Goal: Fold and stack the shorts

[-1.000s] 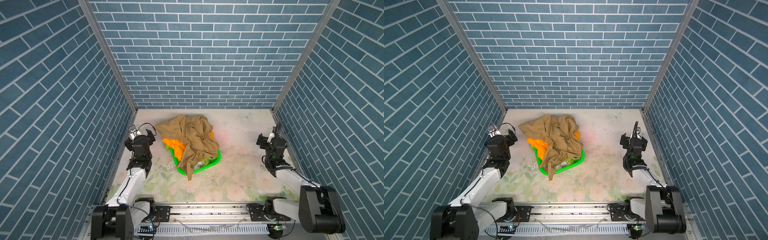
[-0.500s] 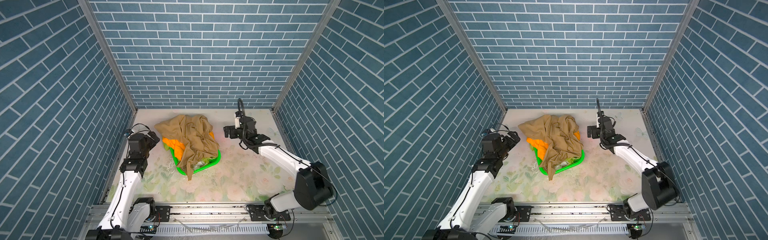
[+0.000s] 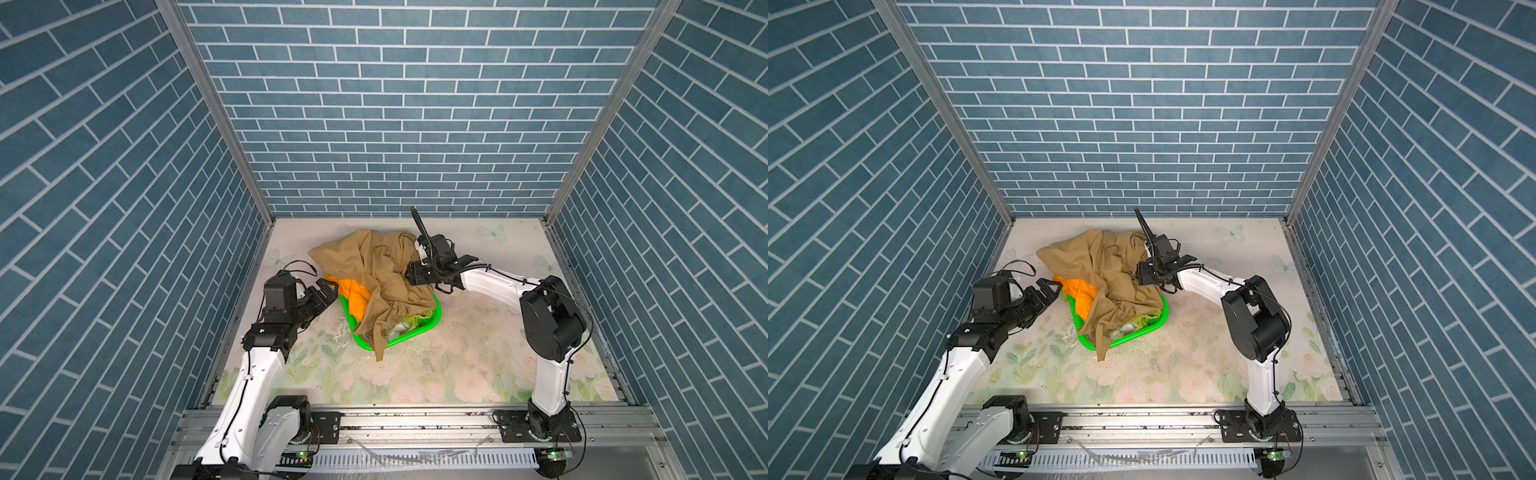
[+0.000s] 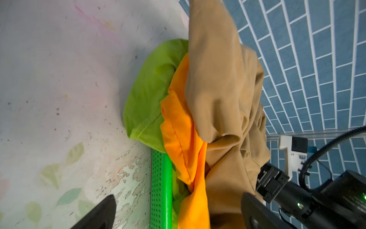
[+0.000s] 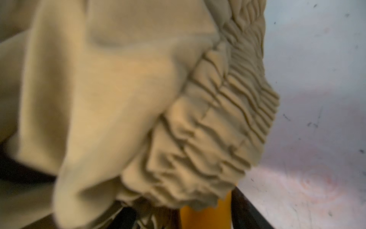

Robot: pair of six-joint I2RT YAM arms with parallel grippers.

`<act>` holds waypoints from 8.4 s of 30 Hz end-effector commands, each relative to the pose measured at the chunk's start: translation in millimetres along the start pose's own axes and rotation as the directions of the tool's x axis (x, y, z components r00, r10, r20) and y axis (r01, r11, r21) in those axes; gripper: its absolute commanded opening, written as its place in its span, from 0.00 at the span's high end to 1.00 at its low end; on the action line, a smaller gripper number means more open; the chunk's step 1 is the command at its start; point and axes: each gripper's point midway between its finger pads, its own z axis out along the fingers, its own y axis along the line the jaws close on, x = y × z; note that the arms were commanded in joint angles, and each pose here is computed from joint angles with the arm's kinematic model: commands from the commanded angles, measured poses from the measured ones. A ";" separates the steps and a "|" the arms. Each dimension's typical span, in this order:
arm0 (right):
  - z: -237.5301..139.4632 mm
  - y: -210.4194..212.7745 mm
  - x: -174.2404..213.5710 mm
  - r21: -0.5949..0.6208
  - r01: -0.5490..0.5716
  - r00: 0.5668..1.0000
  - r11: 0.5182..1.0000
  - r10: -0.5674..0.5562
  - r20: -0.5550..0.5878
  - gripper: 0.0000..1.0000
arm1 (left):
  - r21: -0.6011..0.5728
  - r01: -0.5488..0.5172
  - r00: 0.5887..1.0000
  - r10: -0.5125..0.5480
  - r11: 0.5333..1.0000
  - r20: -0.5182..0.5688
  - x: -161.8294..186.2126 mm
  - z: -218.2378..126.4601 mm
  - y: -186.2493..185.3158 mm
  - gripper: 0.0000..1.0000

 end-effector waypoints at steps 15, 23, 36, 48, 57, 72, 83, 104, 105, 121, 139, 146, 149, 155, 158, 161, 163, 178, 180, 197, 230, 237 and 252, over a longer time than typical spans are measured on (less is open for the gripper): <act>-99.5 -201.8 42.2 0.488 -0.029 0.989 0.872 0.095 -0.110 0.58 | 0.154 -0.168 0.980 0.182 0.974 -0.077 31.9 26.5 -66.4 0.00; -222.2 -180.5 -12.3 0.622 -0.126 0.990 0.773 0.059 0.127 0.01 | 0.240 -0.198 0.960 0.238 0.950 -0.149 44.6 40.0 -102.9 0.00; -83.7 -27.5 -44.0 0.452 -0.199 0.976 0.869 0.136 0.168 0.01 | 0.236 -0.175 0.959 0.220 0.956 -0.177 53.8 40.6 -96.5 0.00; -7.2 -82.6 -25.9 0.670 0.006 0.993 0.742 0.073 -0.090 0.23 | 0.212 -0.159 0.965 0.197 0.964 -0.171 49.4 49.6 -96.5 0.00; -39.3 -136.5 -6.0 0.592 0.136 0.978 0.795 -0.013 -0.208 0.93 | 0.211 -0.101 0.941 0.162 0.972 -0.295 75.6 88.3 -123.4 0.00; -85.3 -249.7 -36.5 0.636 0.392 0.919 0.665 -0.310 -0.242 1.00 | 0.276 -0.280 0.903 0.350 0.920 -0.249 117.1 87.1 -178.9 0.00; -77.0 -264.2 -42.1 0.629 0.362 0.932 0.687 -0.274 -0.237 0.78 | 0.227 -0.435 0.865 0.475 0.871 -0.165 134.3 84.2 -186.8 0.00; -82.7 -252.5 -57.5 0.555 0.046 0.998 0.831 -0.008 -0.070 0.46 | 0.198 -0.656 0.728 0.680 0.728 -0.090 125.1 122.4 -241.2 0.00; -80.3 -254.2 -54.4 0.557 0.047 0.997 0.829 -0.003 -0.079 0.50 | 0.197 -0.662 0.723 0.686 0.723 -0.086 124.9 123.3 -241.0 0.01; -95.8 -271.8 -75.0 0.549 -0.034 0.999 0.835 0.052 -0.016 0.66 | 0.176 -0.744 0.641 0.763 0.645 -0.088 107.2 115.3 -260.2 0.00; -80.4 -296.3 -69.3 0.628 -0.032 0.993 0.777 0.098 -0.071 0.65 | 0.215 -0.720 0.660 0.747 0.660 -0.082 115.9 115.9 -255.0 0.00; -134.7 -260.3 -97.3 0.545 -0.110 0.994 0.831 0.086 0.069 0.37 | 0.236 -0.703 0.671 0.736 0.671 -0.093 120.5 119.6 -257.2 0.00; -170.4 -230.5 -112.3 0.452 -0.137 0.984 0.882 0.068 0.166 0.23 | 0.214 -0.708 0.675 0.734 0.673 -0.076 116.3 124.7 -258.7 0.00; -239.7 -259.3 -96.6 0.386 -0.367 0.900 0.846 0.218 0.377 0.01 | 0.226 -0.736 0.645 0.762 0.639 -0.055 118.2 138.8 -277.7 0.00; -248.0 -300.3 -71.8 0.355 -0.506 0.843 0.786 0.364 0.395 0.01 | 0.241 -0.747 0.637 0.771 0.620 -0.008 120.8 147.2 -290.1 0.00; -236.9 -326.7 -51.0 0.290 -0.591 0.792 0.752 0.474 0.384 0.01 | 0.265 -0.750 0.627 0.779 0.606 -0.009 128.9 156.1 -299.2 0.00; -222.6 -339.8 -43.0 0.231 -0.626 0.763 0.745 0.524 0.378 0.01 | 0.277 -0.756 0.612 0.790 0.593 -0.021 137.5 162.7 -303.1 0.00; -181.0 -366.4 -38.1 0.159 -0.660 0.735 0.734 0.589 0.335 0.86 | 0.258 -0.786 0.570 0.820 0.561 -0.047 150.4 168.6 -286.4 0.00; -195.5 -359.3 -46.2 0.145 -0.653 0.733 0.743 0.572 0.368 0.95 | 0.257 -0.786 0.572 0.819 0.563 -0.044 149.5 167.5 -287.0 0.00; -339.7 -212.0 -165.3 -0.063 -0.406 0.715 0.911 0.360 0.599 1.00 | 0.080 -0.789 0.614 0.779 0.609 0.125 73.9 115.5 -295.2 0.01; -107.4 -26.1 10.4 -0.038 -0.108 0.993 0.993 0.109 0.033 0.01 | 0.034 -0.381 0.921 0.375 0.924 0.108 -3.2 50.3 -131.8 0.00; -47.1 25.8 69.7 -0.078 0.018 0.993 0.997 -0.026 -0.112 0.01 | -0.023 -0.369 0.928 0.370 0.929 0.042 0.8 56.1 -104.7 0.00; -29.3 -69.0 24.1 0.033 -0.221 0.974 0.975 0.222 -0.045 1.00 | 0.041 -0.210 0.967 0.214 0.977 -0.136 53.0 84.6 -58.7 0.00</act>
